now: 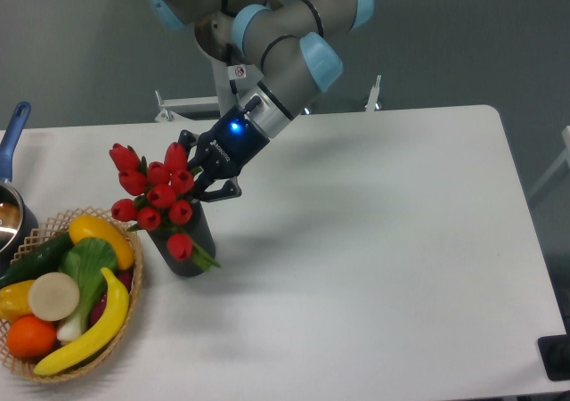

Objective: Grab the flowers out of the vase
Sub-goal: 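Lift the tulip bunch straight up out of the black vase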

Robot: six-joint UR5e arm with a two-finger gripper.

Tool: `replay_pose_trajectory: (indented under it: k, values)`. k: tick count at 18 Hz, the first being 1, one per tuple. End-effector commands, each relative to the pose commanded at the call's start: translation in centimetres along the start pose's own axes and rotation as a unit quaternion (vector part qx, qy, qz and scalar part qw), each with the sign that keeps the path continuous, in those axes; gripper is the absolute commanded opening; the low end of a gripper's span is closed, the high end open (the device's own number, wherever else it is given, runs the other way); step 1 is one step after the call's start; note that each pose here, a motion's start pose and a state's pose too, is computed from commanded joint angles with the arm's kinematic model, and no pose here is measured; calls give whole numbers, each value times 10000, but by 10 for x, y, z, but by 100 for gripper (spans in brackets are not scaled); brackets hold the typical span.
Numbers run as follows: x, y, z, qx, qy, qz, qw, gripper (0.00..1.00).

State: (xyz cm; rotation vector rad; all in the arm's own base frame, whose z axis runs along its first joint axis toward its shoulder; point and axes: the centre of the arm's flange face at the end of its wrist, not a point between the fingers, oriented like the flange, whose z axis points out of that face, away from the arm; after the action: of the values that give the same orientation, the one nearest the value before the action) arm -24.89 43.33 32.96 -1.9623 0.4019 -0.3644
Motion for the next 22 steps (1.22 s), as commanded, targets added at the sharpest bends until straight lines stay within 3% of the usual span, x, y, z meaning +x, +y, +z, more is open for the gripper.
replay_pose_trajectory:
  k: [4, 11, 22]
  values:
    - [4, -21, -22, 472, -87, 116, 9988, 0]
    - [6, -46, -55, 720, -354, 44, 9968, 0]
    - [-17, -109, -104, 939, -698, -526, 9917, 0]
